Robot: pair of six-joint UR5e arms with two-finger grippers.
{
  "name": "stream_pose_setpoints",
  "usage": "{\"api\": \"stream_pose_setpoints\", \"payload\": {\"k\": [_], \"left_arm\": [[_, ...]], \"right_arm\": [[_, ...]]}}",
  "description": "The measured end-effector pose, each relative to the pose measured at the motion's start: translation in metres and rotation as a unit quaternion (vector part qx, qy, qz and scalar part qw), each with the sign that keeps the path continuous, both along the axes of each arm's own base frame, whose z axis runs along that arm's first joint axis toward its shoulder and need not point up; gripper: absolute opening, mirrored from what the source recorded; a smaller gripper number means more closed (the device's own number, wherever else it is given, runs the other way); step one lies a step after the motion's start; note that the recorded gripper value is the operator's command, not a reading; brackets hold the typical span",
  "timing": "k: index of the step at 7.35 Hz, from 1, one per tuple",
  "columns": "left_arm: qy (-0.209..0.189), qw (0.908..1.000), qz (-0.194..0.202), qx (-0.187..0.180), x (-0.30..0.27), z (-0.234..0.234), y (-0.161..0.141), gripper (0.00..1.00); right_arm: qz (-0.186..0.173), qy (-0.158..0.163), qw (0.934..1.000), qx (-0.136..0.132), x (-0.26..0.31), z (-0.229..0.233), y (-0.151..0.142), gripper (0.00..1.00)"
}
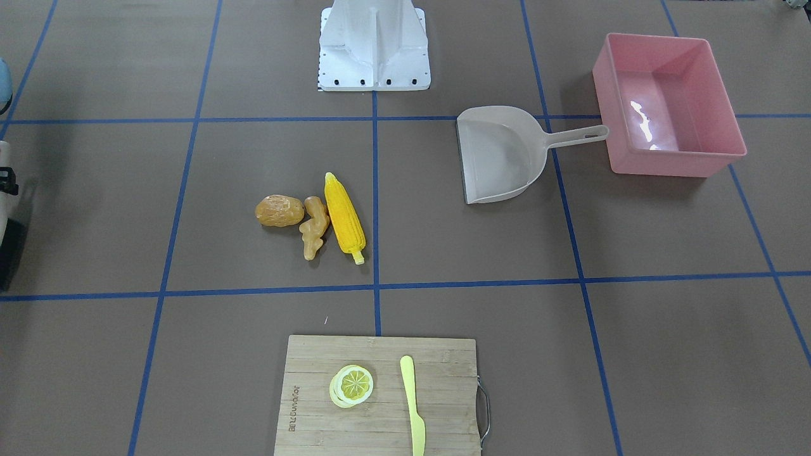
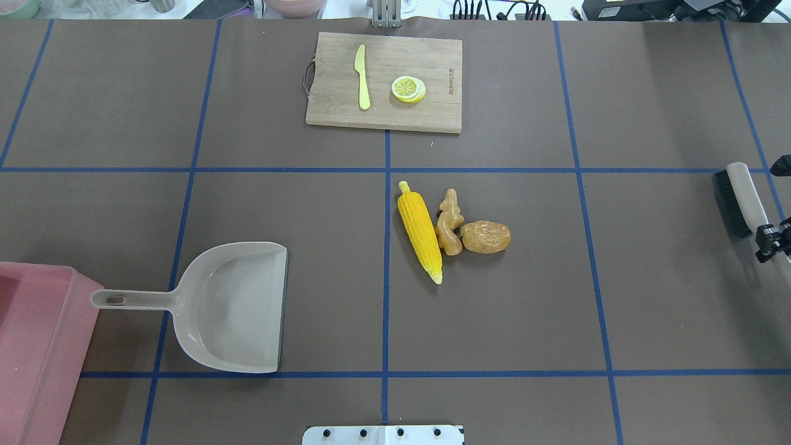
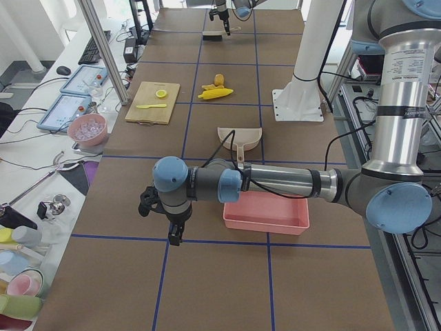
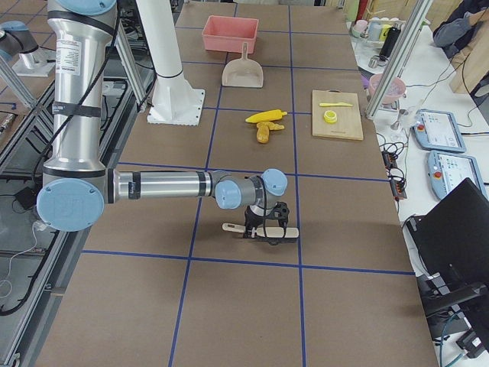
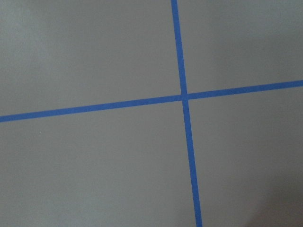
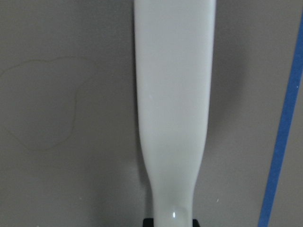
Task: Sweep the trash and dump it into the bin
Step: 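Reach the left gripper to the white dustpan handle and grasp it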
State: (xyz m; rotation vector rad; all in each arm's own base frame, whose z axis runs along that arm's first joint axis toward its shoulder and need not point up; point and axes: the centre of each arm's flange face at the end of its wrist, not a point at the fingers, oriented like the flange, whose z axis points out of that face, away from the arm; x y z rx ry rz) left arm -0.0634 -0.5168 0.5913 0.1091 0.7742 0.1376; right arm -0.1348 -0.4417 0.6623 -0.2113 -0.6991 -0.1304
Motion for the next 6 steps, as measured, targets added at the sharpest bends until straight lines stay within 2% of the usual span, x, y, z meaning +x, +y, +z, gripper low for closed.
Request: {"api": "stream_pose_setpoints", "payload": {"k": [2,4,6], "left_arm": [[0.001,0.9977,0.064,0.022,0.068,-0.085,-0.010,1.00],[0.005,0.9910,0.124,0.051,0.134,-0.166,-0.017,1.00],[0.008,0.9811,0.170,0.092,0.180,-0.219,-0.002,1.00]], "right_arm": [[0.001,-0.002,1.0000,0.004,0.000,-0.004,-0.002,0.00],[0.009,-0.007,0.9998,0.016,0.009,-0.014,-0.007,0.00],[0.024,-0.014,0.9991,0.033,0.021,-0.031,-0.016,0.00]]}}
